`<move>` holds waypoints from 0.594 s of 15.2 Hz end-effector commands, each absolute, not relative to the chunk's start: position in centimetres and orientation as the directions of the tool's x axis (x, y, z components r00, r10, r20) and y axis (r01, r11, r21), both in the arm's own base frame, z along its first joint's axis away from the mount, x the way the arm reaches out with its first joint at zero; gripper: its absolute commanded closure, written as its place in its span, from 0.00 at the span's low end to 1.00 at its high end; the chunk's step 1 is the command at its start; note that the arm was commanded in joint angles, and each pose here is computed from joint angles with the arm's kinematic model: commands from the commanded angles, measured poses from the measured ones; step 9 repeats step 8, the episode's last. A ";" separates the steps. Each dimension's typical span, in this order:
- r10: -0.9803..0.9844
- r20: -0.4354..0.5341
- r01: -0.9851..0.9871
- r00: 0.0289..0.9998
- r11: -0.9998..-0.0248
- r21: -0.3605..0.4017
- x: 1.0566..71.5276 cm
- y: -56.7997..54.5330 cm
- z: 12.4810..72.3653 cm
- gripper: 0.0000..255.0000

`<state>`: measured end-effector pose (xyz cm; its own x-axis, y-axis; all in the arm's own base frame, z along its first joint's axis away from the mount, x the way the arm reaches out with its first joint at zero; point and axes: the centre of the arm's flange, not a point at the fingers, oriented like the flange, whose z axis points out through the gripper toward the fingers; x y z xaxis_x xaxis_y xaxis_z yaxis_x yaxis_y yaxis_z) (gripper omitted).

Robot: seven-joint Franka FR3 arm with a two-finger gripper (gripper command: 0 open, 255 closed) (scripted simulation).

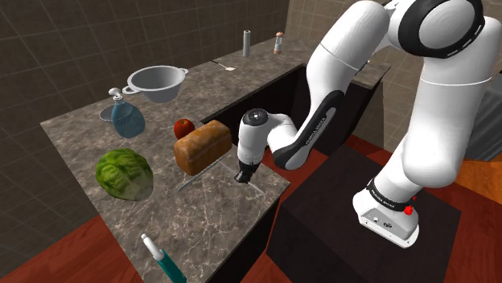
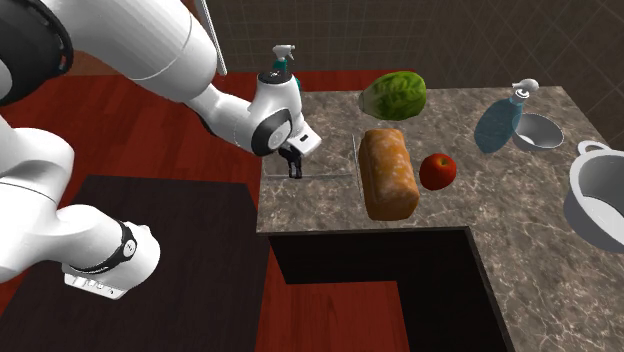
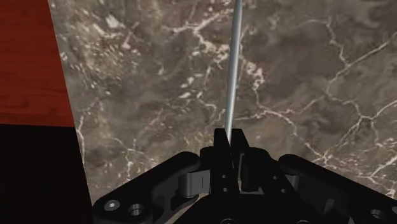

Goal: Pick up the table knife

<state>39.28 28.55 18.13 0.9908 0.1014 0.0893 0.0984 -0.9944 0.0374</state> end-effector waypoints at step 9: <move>0.101 0.089 0.098 0.991 -0.994 0.038 39.2 28.5 22.0 1.00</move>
